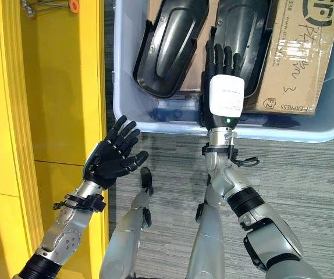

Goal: Move parts from the plastic box to the shelf.

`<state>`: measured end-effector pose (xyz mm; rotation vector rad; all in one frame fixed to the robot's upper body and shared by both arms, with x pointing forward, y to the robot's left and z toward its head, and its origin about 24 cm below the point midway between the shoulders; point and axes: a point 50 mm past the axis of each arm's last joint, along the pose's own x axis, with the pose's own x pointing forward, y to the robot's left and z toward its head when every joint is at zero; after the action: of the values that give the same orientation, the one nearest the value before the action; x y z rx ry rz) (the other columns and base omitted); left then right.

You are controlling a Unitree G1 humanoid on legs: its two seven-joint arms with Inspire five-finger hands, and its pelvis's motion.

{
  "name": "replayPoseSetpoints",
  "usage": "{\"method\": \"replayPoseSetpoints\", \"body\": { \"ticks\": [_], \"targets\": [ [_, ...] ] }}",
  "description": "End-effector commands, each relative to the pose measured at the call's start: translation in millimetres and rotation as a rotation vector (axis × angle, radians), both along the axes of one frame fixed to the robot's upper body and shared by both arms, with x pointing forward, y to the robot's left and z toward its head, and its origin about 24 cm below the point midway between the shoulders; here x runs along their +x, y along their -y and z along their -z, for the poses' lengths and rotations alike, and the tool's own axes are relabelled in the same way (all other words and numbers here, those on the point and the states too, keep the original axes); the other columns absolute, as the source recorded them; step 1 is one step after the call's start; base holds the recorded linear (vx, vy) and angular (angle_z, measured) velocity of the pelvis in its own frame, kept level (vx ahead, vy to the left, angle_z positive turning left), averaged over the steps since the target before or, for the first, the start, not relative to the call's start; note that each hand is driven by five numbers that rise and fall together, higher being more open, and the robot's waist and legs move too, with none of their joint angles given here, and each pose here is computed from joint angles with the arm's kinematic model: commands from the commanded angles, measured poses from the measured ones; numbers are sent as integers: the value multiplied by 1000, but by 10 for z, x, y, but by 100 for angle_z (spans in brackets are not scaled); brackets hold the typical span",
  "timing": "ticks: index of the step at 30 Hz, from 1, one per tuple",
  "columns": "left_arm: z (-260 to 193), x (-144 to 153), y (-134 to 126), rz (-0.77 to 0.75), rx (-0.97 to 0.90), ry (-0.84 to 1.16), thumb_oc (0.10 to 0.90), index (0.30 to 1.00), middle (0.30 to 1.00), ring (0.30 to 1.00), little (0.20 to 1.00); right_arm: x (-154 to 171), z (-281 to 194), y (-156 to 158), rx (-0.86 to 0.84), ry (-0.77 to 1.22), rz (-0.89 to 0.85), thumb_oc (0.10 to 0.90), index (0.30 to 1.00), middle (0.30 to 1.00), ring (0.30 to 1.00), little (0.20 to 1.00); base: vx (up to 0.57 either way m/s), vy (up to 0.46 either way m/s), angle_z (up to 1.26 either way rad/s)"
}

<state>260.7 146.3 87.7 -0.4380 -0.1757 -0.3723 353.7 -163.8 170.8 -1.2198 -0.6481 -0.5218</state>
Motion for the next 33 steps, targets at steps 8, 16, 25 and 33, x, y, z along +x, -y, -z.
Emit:
{"method": "replayPoseSetpoints", "body": {
  "ticks": [8,16,25,33],
  "targets": [
    [-264,-43,163,57,-96,147,900,1000,1000,1000,1000,-72,28,29,93,26,54,900,1000,1000,1000,1000,0,0,0],
    [-252,-38,163,69,-91,149,900,1000,1000,1000,1000,11,127,263,70,-54,169,900,1000,1000,1000,1000,-4,-9,0],
    [-260,-25,137,79,-73,149,900,1000,1000,1000,1000,80,145,441,-10,-127,237,900,1000,1000,1000,1000,-13,-36,0],
    [-264,-8,112,98,-41,154,900,1000,1000,1000,1000,175,178,539,-130,-235,260,900,1000,1000,1000,1000,-9,-50,2]
  ]
}}
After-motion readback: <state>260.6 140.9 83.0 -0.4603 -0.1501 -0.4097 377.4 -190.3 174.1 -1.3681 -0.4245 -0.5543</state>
